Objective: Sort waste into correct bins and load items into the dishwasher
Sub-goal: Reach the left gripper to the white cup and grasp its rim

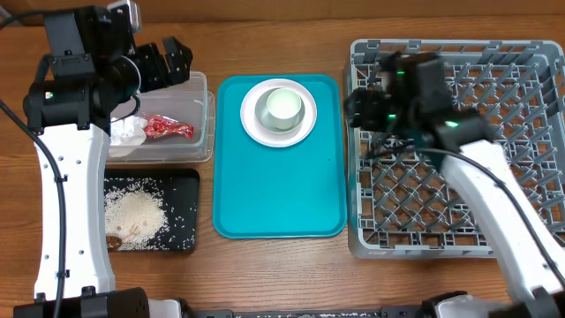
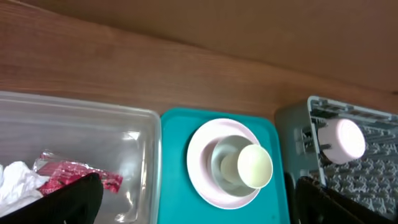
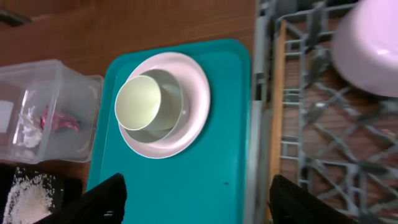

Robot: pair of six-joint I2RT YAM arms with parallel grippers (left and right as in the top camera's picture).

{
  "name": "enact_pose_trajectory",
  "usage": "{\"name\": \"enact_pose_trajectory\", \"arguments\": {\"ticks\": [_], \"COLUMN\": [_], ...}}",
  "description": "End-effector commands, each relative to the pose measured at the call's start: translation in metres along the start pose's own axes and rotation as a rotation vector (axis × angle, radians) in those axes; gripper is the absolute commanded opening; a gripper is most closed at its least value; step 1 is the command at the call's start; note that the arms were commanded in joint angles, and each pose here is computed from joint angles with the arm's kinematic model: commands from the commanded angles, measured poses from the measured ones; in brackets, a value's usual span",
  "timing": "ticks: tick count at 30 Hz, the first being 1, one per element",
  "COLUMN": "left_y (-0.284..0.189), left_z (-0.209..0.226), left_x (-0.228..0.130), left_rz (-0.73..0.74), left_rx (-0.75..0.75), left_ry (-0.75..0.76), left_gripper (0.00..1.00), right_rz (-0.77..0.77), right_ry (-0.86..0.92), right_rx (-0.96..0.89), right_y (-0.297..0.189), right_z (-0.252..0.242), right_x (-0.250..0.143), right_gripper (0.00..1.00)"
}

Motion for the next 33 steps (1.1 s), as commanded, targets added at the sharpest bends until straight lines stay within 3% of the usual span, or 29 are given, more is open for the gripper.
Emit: {"name": "enact_pose_trajectory", "arguments": {"ticks": [1, 5, 16, 17, 18, 19, 20, 21, 25, 27, 29, 33], "left_y": [0.0, 0.012, 0.118, 0.124, 0.132, 0.14, 0.147, 0.155, 0.173, 0.18, 0.185, 0.196], "left_z": [0.001, -0.018, -0.105, -0.107, -0.108, -0.108, -0.105, -0.1, -0.075, -0.07, -0.067, -0.057], "left_x": [-0.004, -0.027, -0.11, -0.113, -0.116, -0.119, -0.123, -0.127, -0.134, -0.136, -0.139, -0.145], "left_rz": [0.031, 0.163, 0.395, 0.396, 0.395, 0.399, 0.405, 0.408, 0.4, 0.399, 0.405, 0.41], "left_rx": [-0.004, -0.123, -0.21, -0.208, -0.196, -0.18, -0.152, -0.106, 0.06, 0.086, 0.094, 0.149], "left_ry": [-0.071, -0.152, 0.059, 0.075, 0.077, 0.068, 0.053, 0.034, -0.009, -0.018, -0.018, -0.011], "left_gripper": [1.0, 1.0, 1.0, 0.79, 0.43, 0.25, 0.14, 0.11, 0.18, 0.22, 0.33, 0.36], "right_rz": [-0.067, -0.08, -0.056, -0.055, -0.055, -0.054, -0.054, -0.053, -0.052, -0.051, -0.052, -0.051], "right_ry": [0.037, 0.095, 0.125, 0.127, 0.128, 0.13, 0.131, 0.132, 0.132, 0.132, 0.132, 0.132], "right_rx": [-0.024, -0.038, -0.035, -0.052, -0.071, -0.091, -0.108, -0.117, -0.12, -0.12, -0.12, -0.121], "right_y": [-0.031, -0.042, -0.042, -0.043, -0.043, -0.043, -0.043, -0.043, -0.043, -0.043, -0.043, -0.043], "right_z": [-0.009, -0.015, -0.016, -0.018, -0.02, -0.023, -0.025, -0.026, -0.026, -0.026, -0.026, -0.026], "right_x": [0.01, 0.01, 0.005, 0.004, 0.004, 0.003, 0.003, 0.002, 0.002, 0.002, 0.002, 0.002], "right_gripper": [0.76, 0.8, 0.88, 0.88, 0.88, 0.89, 0.89, 0.89, 0.89, 0.89, 0.9, 0.93]}}
Point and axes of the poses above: each gripper's point midway between its finger pads, its own y axis out along the fingers, its own z axis along the line the jaws close on, x = y × z, the point moved 5 cm from there along -y, back along the fingers, and after that the axes turned 7 degrees about -y, right-handed, at the moved point
